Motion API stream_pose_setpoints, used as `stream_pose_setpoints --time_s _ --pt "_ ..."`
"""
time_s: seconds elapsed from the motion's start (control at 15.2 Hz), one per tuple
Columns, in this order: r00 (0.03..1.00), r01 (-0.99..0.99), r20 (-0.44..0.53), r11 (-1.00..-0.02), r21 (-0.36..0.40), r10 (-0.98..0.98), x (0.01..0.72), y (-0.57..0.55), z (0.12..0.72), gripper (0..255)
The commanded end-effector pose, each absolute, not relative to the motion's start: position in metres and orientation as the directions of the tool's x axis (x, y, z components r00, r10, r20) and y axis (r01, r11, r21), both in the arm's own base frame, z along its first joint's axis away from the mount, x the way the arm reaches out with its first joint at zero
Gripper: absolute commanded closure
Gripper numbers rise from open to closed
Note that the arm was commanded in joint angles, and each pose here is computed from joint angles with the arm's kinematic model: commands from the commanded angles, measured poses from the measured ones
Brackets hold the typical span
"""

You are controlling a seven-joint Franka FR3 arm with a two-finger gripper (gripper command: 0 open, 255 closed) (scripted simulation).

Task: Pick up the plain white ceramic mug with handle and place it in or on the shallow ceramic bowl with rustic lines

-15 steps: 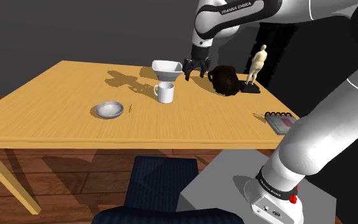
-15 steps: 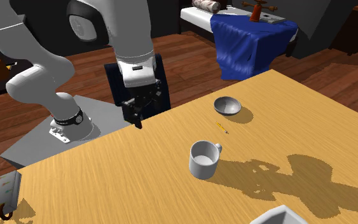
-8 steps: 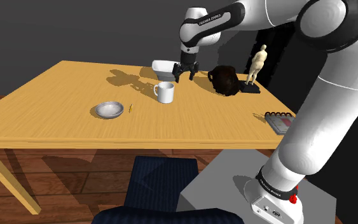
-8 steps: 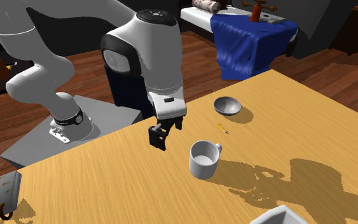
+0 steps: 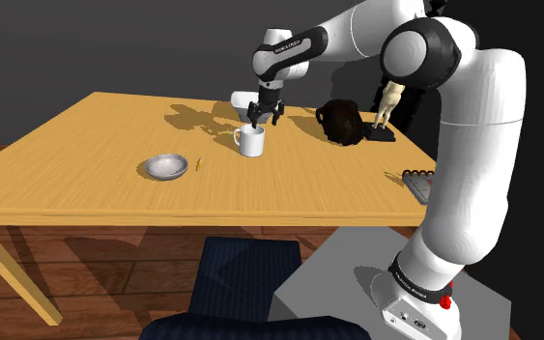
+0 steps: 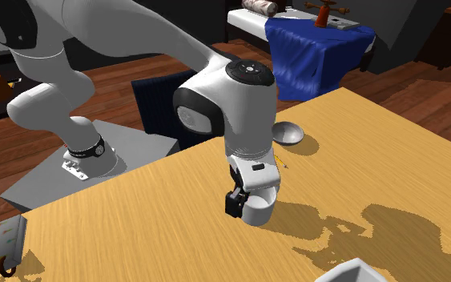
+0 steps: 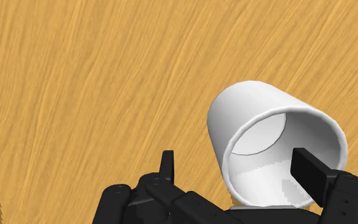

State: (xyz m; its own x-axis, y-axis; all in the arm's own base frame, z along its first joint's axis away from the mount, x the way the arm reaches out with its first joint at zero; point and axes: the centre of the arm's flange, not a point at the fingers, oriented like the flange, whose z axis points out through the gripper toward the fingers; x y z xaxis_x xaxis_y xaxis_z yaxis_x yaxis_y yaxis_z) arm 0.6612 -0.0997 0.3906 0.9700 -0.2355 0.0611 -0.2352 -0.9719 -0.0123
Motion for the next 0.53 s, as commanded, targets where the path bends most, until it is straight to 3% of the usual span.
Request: stream_pose_setpoints --time_s 0.0,0.46 --pt "0.97 -0.236 0.062 -0.972 -0.015 -0.237 0.671 -0.103 0.38 0" --pt "0.97 -0.236 0.062 -0.972 -0.015 -0.237 0.673 -0.103 0.345 0"
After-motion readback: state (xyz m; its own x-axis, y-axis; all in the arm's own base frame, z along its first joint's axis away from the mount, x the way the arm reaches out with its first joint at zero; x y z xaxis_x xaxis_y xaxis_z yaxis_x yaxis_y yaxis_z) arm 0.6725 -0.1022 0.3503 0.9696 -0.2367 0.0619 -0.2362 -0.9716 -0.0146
